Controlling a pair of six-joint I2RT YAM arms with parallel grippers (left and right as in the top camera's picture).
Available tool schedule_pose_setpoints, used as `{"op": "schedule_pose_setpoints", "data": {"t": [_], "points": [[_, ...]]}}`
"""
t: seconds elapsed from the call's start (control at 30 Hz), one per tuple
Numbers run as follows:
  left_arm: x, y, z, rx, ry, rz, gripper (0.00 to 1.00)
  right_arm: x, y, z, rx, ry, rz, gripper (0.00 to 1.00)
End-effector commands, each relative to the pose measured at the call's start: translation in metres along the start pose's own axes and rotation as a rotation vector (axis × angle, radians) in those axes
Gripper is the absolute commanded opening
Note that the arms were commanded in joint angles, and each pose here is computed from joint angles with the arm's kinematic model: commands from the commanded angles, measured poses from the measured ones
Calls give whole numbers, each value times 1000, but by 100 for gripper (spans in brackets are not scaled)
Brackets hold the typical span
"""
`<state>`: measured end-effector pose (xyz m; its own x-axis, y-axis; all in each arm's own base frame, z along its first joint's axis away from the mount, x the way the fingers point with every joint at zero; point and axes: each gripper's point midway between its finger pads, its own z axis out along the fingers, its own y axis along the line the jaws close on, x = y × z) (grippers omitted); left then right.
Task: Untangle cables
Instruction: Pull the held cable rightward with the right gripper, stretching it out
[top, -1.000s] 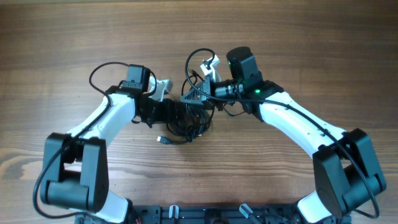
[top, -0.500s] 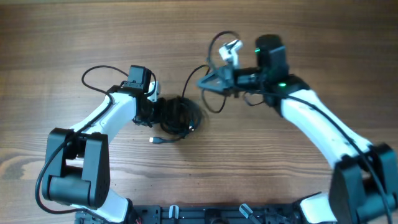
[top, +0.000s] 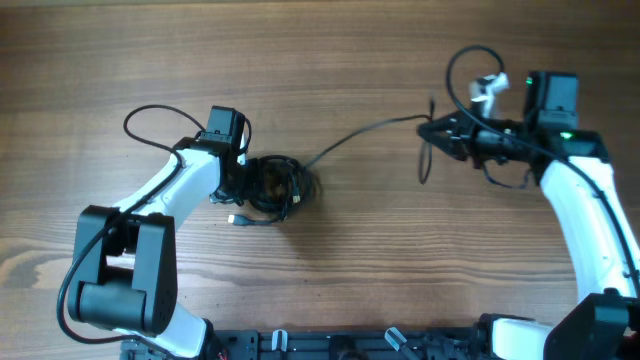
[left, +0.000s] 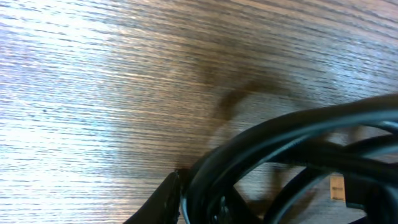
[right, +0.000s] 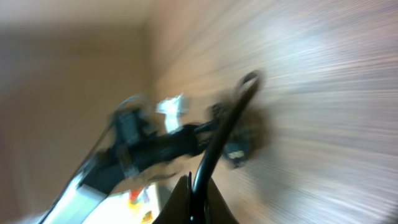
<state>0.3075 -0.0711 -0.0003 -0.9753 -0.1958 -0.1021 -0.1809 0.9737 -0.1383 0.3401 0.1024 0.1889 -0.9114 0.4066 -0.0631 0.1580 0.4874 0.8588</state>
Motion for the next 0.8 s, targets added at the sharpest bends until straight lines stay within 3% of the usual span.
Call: {"op": "schedule_pose_setpoints", "data": {"t": [0.0,0.23,0.43,0.6,0.77], "points": [[-2,19,2,-100,-17,-39,21,-35,-72,-41,389,-214,-29,4],[-5,42,-1,-178,-34,-134,19,-40,-156,-115,876,-410,194,4],[-5,40,0,-157,-30,-147,19,-41,-166,-129,968,-446,209,4],[-5,36,0,-135,-25,-141,20,-35,-170,-115,949,-333,139,4],[-6,42,0,-154,-27,-147,27,-31,-209,-152,1237,-432,292,4]]}}
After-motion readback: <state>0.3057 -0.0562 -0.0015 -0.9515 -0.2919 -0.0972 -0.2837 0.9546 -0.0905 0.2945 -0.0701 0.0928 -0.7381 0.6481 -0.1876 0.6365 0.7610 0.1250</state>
